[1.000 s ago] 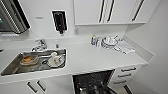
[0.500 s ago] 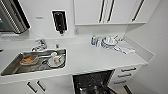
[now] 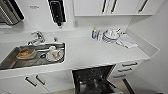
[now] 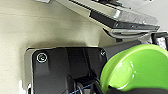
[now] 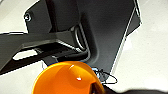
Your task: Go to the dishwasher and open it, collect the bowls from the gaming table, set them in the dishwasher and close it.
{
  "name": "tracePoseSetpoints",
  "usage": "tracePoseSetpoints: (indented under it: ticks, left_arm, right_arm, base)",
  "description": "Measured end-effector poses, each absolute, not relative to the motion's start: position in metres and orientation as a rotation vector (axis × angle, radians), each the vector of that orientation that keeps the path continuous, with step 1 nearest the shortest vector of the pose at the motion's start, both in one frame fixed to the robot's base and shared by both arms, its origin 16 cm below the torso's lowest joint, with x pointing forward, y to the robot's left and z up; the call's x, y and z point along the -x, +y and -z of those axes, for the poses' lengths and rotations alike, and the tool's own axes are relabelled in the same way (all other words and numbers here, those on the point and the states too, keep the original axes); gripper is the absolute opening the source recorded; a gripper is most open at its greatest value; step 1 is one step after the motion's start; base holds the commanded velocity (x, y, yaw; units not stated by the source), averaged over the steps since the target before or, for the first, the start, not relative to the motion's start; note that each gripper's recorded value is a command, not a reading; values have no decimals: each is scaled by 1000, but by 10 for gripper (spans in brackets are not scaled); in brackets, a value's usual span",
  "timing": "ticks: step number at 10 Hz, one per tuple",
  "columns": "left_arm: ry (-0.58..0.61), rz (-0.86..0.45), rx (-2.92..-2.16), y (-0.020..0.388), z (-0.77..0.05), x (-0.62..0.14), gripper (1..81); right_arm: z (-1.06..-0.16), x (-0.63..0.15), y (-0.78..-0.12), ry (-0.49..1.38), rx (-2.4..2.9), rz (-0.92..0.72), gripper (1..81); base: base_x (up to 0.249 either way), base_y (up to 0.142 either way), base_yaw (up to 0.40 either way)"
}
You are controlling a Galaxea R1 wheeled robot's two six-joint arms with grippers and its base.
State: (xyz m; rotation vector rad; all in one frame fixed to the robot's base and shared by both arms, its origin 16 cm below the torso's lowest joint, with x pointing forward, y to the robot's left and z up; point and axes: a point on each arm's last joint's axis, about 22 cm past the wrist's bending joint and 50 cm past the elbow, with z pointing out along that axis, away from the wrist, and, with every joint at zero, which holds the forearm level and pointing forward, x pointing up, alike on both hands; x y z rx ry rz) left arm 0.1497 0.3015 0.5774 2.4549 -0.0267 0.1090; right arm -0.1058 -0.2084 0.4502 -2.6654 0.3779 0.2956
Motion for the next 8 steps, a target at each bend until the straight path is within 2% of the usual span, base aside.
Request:
tracePoseSetpoints:
  ticks: [3, 8]
  left_arm:
    - [-69, -24, -2463, 288, -567, -179, 10]
    - [-212, -64, -2479, 260, -585, -279, 10]
  right_arm:
    - [-454, 129, -206, 402, 2654, -390, 10]
    - [-455, 128, -204, 406, 2649, -392, 10]
  base:
    - [0, 0, 0]
    - [0, 0, 0]
